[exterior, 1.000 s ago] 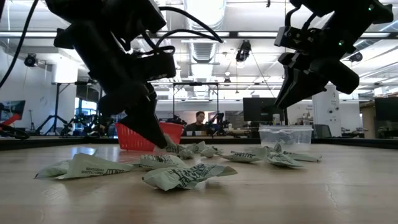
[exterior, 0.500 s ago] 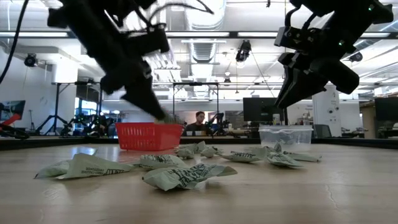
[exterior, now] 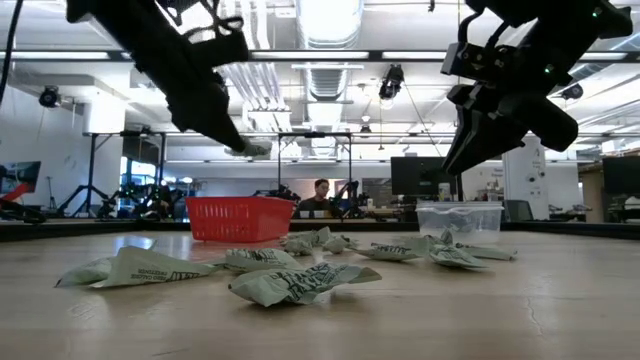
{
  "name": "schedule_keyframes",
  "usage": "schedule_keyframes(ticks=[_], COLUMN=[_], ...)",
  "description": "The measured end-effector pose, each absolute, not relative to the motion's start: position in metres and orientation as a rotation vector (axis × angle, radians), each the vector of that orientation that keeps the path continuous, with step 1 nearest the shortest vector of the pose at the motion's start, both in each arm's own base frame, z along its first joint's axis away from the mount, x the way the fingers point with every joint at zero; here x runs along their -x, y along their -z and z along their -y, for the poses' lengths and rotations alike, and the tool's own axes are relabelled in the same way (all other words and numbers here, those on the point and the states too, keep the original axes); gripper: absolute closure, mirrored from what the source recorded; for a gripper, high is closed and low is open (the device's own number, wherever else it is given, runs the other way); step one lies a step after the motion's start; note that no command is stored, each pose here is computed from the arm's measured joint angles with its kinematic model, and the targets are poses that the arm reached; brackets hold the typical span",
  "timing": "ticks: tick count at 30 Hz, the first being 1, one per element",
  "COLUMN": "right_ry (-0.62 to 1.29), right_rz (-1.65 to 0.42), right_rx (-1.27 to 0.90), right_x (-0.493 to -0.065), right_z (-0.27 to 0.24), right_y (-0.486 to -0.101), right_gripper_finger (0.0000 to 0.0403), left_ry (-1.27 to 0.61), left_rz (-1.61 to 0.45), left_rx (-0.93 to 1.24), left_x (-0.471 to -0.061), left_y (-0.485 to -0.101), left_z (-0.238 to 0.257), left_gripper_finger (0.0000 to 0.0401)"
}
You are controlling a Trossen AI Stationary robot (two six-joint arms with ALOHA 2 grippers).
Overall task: Pick and place items into bin
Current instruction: Put the stevia packet into the red bin
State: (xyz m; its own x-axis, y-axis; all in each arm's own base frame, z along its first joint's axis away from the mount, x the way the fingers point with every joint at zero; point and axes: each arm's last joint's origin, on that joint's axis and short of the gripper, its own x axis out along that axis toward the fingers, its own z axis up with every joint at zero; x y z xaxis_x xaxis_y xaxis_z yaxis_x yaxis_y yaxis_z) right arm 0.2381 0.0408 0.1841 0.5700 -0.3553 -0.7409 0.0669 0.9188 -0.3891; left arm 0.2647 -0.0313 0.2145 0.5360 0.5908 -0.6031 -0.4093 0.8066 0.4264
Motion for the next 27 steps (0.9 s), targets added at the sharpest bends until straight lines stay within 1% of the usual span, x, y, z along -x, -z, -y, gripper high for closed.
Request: schedule_keyframes(ticks=[10,19,27], right_ry=[0.255,0.255,0.255], right_rz=[-0.935,-0.935,-0.934], right_rx=[0.332,0.333,0.332], right_x=[-0.238,-0.238,-0.238], right_z=[-0.041,-0.041,-0.041], right_y=[-0.184,-0.184,-0.184], right_gripper_finger=[0.0339,0.0344,0.0344], left_ry=[-0.704,-0.666,-0.656], left_rz=[-0.908,-0.944,-0.946], left_rx=[-0.246,-0.32,-0.338], left_x=[-0.27,-0.27,-0.271], left_y=[-0.195,-0.194,-0.195], left_z=[0.001,0.0,0.0], left_gripper_finger=[0.04,0.0399,0.0399])
